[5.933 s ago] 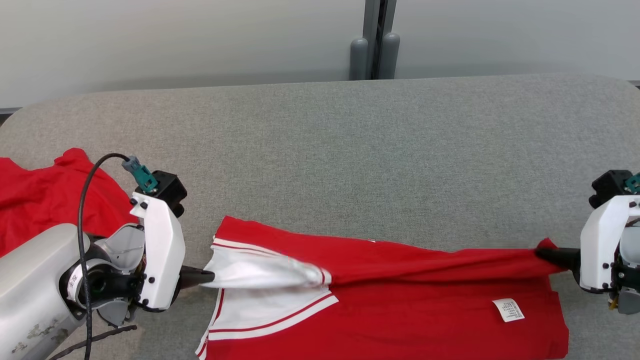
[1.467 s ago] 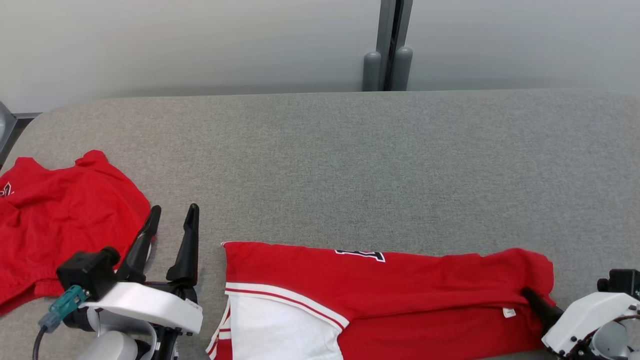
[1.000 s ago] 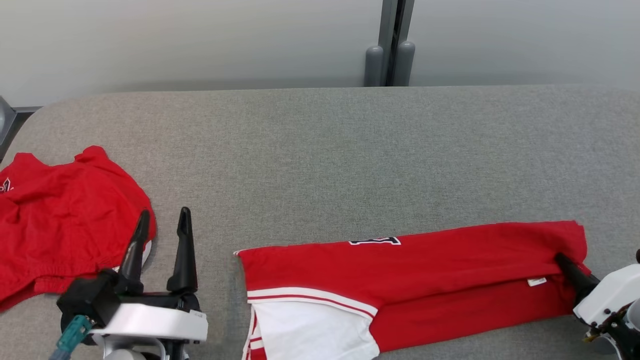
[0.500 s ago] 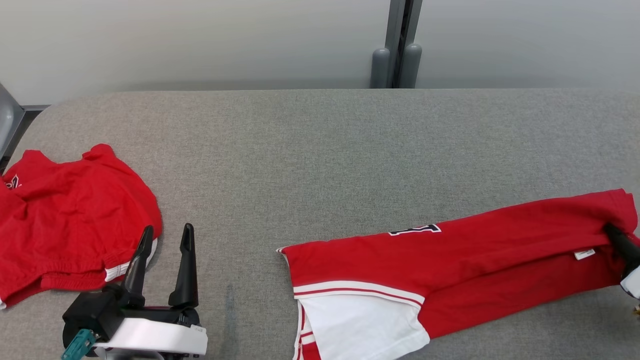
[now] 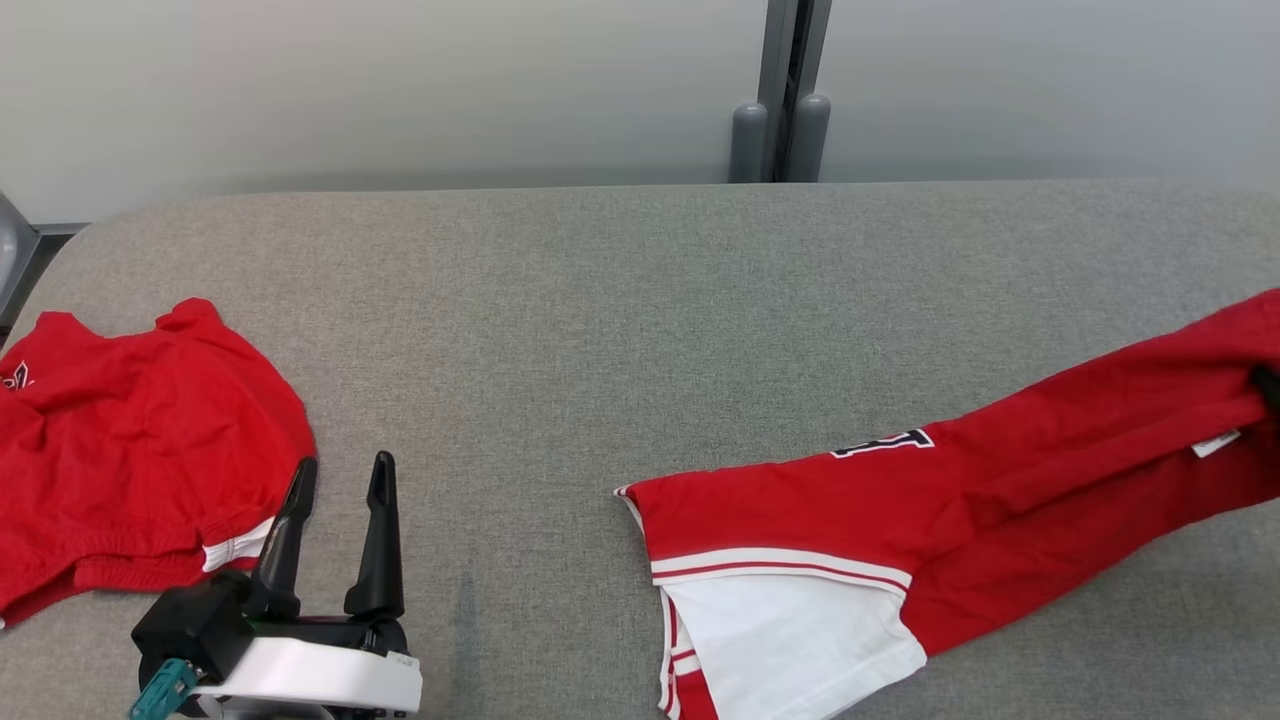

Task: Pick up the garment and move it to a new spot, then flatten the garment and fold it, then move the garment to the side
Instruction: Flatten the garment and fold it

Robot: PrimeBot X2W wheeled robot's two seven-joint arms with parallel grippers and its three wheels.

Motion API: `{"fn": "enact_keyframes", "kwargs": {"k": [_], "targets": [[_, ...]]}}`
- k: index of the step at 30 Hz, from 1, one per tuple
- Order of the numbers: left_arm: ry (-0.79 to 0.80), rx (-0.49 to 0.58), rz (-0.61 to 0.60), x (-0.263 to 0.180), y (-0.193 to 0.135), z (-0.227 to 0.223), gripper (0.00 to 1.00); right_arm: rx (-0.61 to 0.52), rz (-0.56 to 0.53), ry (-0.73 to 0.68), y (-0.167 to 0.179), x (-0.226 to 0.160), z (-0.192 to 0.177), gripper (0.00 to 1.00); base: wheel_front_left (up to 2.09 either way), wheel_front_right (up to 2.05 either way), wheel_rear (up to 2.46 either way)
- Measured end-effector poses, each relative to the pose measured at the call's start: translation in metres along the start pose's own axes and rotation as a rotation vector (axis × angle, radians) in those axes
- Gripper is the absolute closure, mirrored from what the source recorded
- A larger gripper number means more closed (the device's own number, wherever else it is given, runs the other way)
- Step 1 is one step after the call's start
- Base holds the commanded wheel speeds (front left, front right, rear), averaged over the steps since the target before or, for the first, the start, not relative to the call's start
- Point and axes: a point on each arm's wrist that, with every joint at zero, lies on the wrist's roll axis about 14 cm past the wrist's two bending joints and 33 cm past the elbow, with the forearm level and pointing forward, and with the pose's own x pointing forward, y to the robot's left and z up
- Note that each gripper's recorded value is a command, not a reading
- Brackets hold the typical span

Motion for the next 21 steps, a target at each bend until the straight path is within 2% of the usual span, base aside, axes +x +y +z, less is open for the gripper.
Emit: {"fn": "enact_keyframes", "kwargs": {"k": [9,10,12,13,17,21], "targets": [[0.002,-0.012,-0.002,-0.003,-0.003,0.0,0.0,-0.08,0.205,0.018,0.077,-0.018,0.003,1.0,0.0,0.0,0.0],[0.002,-0.017,0.002,-0.004,-0.002,0.0,0.0,-0.088,0.266,0.039,0.099,-0.021,-0.005,1.0,0.0,0.0,0.0],[0.004,-0.016,0.01,-0.006,0.001,-0.001,0.0,-0.077,0.33,0.066,0.122,-0.023,-0.014,1.0,0.0,0.0,0.0],[0.004,-0.016,0.01,-0.006,0.001,-0.001,0.0,-0.077,0.33,0.066,0.122,-0.023,-0.014,1.0,0.0,0.0,0.0],[0.009,-0.023,0.022,-0.01,0.004,-0.002,0.0,-0.02,0.481,0.149,0.174,-0.026,-0.041,1.0,0.0,0.0,0.0],[0.009,-0.029,0.037,-0.016,0.008,-0.001,0.0,0.012,0.556,0.244,0.203,-0.023,-0.069,1.0,0.0,0.0,0.0]]}}
